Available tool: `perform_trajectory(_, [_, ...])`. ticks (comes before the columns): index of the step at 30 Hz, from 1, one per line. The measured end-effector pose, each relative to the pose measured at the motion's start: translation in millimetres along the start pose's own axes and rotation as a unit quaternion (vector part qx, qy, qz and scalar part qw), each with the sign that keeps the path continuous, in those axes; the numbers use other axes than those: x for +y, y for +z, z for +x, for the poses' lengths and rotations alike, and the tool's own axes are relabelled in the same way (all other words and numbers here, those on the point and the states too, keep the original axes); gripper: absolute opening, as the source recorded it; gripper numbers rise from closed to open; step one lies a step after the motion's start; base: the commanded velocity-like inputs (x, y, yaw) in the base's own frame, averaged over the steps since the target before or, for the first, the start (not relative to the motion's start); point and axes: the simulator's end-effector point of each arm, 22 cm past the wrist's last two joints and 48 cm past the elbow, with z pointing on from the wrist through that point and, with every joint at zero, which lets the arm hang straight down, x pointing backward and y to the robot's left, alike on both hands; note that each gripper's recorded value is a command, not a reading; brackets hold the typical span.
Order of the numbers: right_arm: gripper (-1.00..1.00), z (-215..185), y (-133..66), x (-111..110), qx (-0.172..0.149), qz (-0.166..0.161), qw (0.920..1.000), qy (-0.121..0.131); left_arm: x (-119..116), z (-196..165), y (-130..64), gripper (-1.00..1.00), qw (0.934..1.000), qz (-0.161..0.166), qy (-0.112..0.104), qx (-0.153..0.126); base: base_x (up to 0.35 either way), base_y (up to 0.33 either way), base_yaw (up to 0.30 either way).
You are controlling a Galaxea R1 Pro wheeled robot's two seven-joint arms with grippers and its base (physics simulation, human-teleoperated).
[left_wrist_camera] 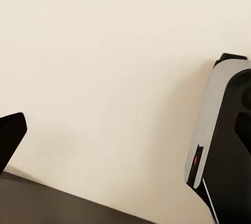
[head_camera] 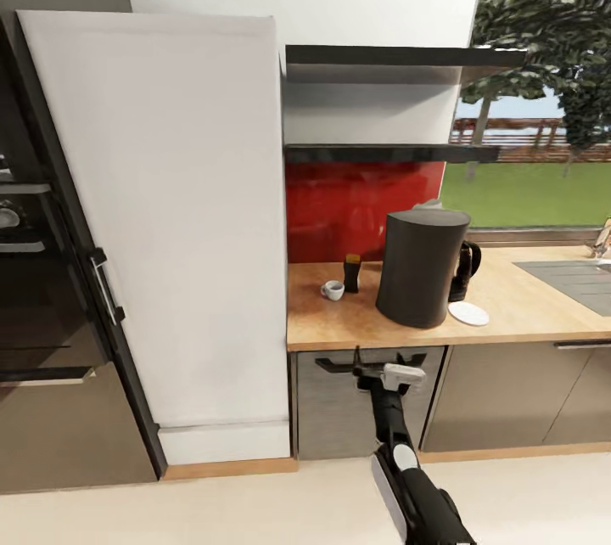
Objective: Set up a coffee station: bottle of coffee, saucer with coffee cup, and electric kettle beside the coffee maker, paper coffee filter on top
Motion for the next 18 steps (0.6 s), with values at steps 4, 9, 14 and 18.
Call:
perform_trajectory(4, [1.0,-11,11.5,2,0.012,-0.001,0.9999,-0.003,-1,0,-0.1,1.0,1.0,0.0,0.0,0.0,0.0,0.0,0.0])
perform_trajectory(9, [1.0,-21,43.8,13,0.055,-0.009,0.9983,-0.016,-1,2,-0.3,1.0,1.0,0.001,0.001,0.001,0.0,0.0,0.0])
perform_trajectory(14, [1.0,-32,77.1,23,0.117,-0.015,0.9924,-0.034,-3,3,-0.7,1.0,1.0,0.003,0.002,0.002,0.0,0.0,0.0])
perform_trajectory(18, [1.0,-45,97.6,30,0.156,-0.018,0.9864,-0.047,-2,4,-0.7,1.0,1.0,0.003,0.002,0.003,0.0,0.0,0.0])
